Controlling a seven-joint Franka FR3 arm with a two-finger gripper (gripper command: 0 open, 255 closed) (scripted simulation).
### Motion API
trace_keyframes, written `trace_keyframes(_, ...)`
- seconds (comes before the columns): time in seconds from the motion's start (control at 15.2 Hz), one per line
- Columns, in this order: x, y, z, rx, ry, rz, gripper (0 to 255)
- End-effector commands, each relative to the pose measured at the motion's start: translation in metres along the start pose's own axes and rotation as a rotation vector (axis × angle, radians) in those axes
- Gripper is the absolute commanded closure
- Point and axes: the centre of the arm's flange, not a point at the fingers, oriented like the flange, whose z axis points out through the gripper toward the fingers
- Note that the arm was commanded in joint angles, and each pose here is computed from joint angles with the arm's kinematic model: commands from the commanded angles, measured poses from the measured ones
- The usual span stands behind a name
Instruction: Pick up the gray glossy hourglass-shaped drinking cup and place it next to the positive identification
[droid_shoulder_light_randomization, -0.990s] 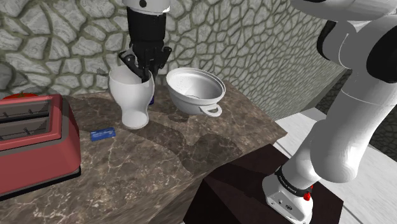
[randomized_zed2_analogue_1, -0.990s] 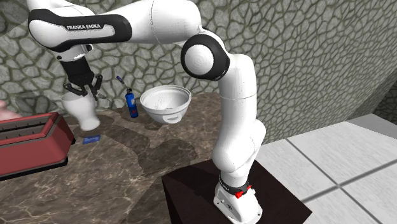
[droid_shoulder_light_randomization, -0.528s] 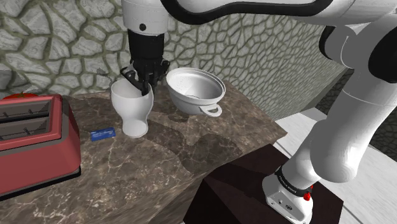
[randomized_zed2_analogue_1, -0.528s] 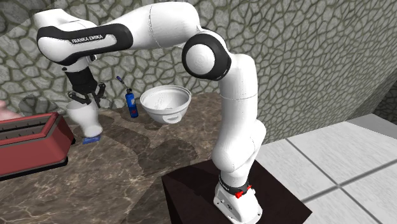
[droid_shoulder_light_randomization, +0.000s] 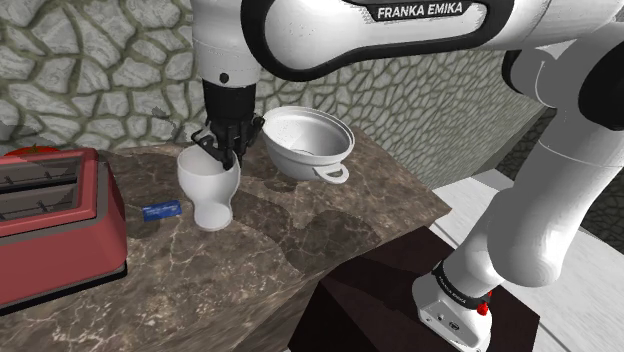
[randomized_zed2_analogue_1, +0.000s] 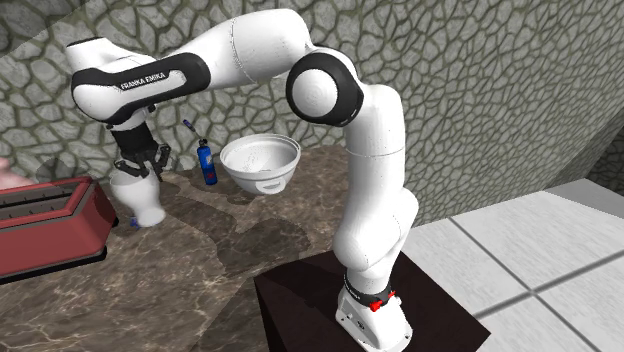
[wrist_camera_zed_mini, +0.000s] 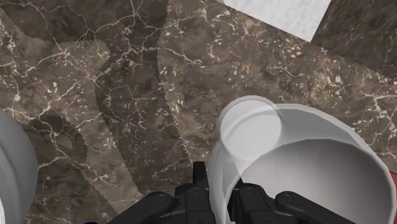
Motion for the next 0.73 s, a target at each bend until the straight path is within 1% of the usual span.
trace_keyframes(0.0,0.000,0.000,0.010,0.001,0.001,0.000,255)
trace_keyframes(0.66,0.000,-0.003,0.063,0.001,0.001,0.000,255)
